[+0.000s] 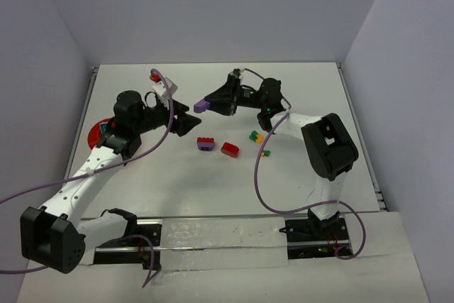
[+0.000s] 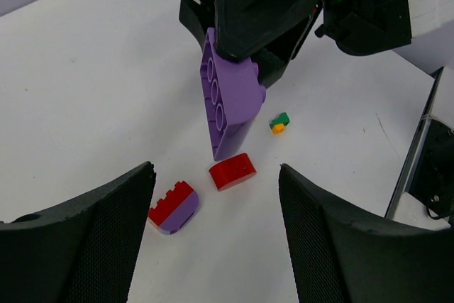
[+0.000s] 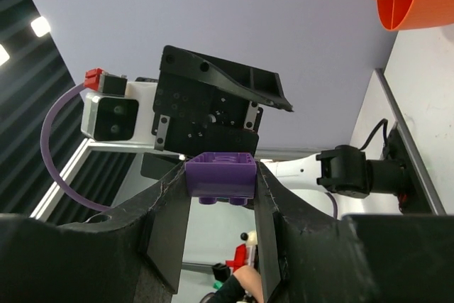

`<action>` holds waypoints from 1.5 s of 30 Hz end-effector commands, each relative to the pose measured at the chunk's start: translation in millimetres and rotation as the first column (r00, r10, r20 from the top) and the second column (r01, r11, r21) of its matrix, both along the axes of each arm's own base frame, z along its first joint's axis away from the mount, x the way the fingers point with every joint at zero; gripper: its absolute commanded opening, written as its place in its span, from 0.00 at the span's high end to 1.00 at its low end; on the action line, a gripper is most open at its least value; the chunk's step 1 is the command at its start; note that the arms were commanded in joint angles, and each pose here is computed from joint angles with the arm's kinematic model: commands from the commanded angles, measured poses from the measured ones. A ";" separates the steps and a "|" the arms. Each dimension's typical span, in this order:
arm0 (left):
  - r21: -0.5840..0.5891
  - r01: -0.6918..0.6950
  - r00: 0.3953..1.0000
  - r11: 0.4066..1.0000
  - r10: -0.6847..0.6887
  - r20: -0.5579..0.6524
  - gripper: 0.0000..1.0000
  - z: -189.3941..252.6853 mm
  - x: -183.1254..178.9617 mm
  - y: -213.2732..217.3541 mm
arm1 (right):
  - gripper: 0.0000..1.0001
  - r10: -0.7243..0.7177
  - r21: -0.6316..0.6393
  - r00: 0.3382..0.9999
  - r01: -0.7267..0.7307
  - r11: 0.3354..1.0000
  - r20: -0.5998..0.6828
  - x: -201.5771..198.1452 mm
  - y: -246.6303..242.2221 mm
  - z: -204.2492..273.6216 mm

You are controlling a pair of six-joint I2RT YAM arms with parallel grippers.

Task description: Sort the legos into containers by color

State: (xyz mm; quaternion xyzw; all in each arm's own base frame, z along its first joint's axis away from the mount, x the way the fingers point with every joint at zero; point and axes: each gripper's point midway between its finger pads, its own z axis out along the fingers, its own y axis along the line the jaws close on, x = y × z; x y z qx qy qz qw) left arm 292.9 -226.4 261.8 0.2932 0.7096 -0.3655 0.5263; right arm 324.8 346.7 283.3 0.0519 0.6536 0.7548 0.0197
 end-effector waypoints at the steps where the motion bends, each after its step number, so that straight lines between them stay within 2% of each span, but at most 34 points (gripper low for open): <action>1: -0.059 0.002 0.991 0.998 0.006 0.135 0.24 46.5 11.0 -9.6 | 1.00 0.013 0.033 1.000 -0.014 0.999 0.023 -5.2 3.3 6.8; 11: -0.081 0.021 0.985 0.996 -0.006 0.174 0.28 55.9 17.3 -19.4 | 1.00 0.022 0.036 0.999 -0.021 0.999 -0.029 -10.0 6.0 5.0; 16: -0.083 0.034 0.983 0.996 -0.019 0.181 0.38 60.3 19.4 -24.3 | 1.00 0.030 0.039 0.999 -0.028 0.999 -0.036 -10.7 9.0 5.1; 18: -0.083 0.036 0.984 0.996 -0.021 0.178 0.44 59.0 20.7 -25.9 | 1.00 0.036 0.040 0.999 -0.034 0.999 -0.034 -12.2 9.8 5.8; 23: -0.075 0.019 0.987 0.997 -0.006 0.163 0.67 55.0 23.5 -26.0 | 1.00 0.043 0.039 0.999 -0.042 0.998 -0.030 -14.8 11.7 6.2; 27: -0.056 0.007 0.990 0.998 0.001 0.142 0.98 50.6 23.6 -23.9 | 1.00 0.046 0.038 0.999 -0.045 0.998 -0.028 -15.1 12.2 6.6; 28: -0.047 0.004 0.990 0.999 0.002 0.139 1.00 49.1 23.2 -23.0 | 1.00 0.046 0.038 0.999 -0.045 0.998 -0.027 -14.9 12.3 6.6; 29: -0.038 0.002 0.991 0.999 0.003 0.134 1.00 47.4 22.4 -21.9 | 0.92 0.047 0.038 0.999 -0.046 0.998 -0.022 -14.6 12.3 7.0; 30: -0.028 0.001 0.992 1.000 0.003 0.126 1.00 45.4 21.0 -20.6 | 0.77 0.047 0.038 0.999 -0.047 0.998 -0.016 -14.2 12.0 7.7; 32: -0.004 -0.001 0.994 1.000 0.002 0.107 1.00 42.7 17.2 -16.6 | 0.41 0.045 0.038 0.999 -0.044 0.998 -0.004 -12.7 10.7 8.8; 33: 0.007 -0.005 0.994 1.000 0.005 0.108 1.00 42.3 16.8 -14.3 | 0.31 0.044 0.037 0.999 -0.044 0.998 -0.001 -11.8 9.9 9.0; 34: 0.017 -0.007 0.996 1.000 0.005 0.090 1.00 40.2 14.3 -12.4 | 0.30 0.038 0.034 0.999 -0.038 0.999 0.005 -9.7 8.0 8.6; 36: 0.040 -0.040 0.999 0.998 0.039 0.034 1.00 36.0 12.1 1.1 | 0.19 0.012 0.020 0.999 -0.013 1.000 0.034 -1.4 0.4 8.5; 40: 0.119 -0.159 0.983 0.980 0.168 -0.073 1.00 23.2 19.5 32.8 | 0.12 -0.037 -0.043 0.997 0.040 0.998 0.071 13.9 -12.6 -0.1; 43: 0.234 -0.275 0.926 0.933 0.323 -0.197 1.00 2.0 23.7 72.2 | 0.10 -0.088 -0.189 0.988 0.112 0.976 0.130 30.7 -27.0 -23.1; 45: 0.297 -0.333 0.871 0.895 0.412 -0.266 1.00 -12.4 28.1 103.2 | 0.09 -0.095 -0.309 0.974 0.157 0.938 0.204 36.4 -36.5 -35.5</action>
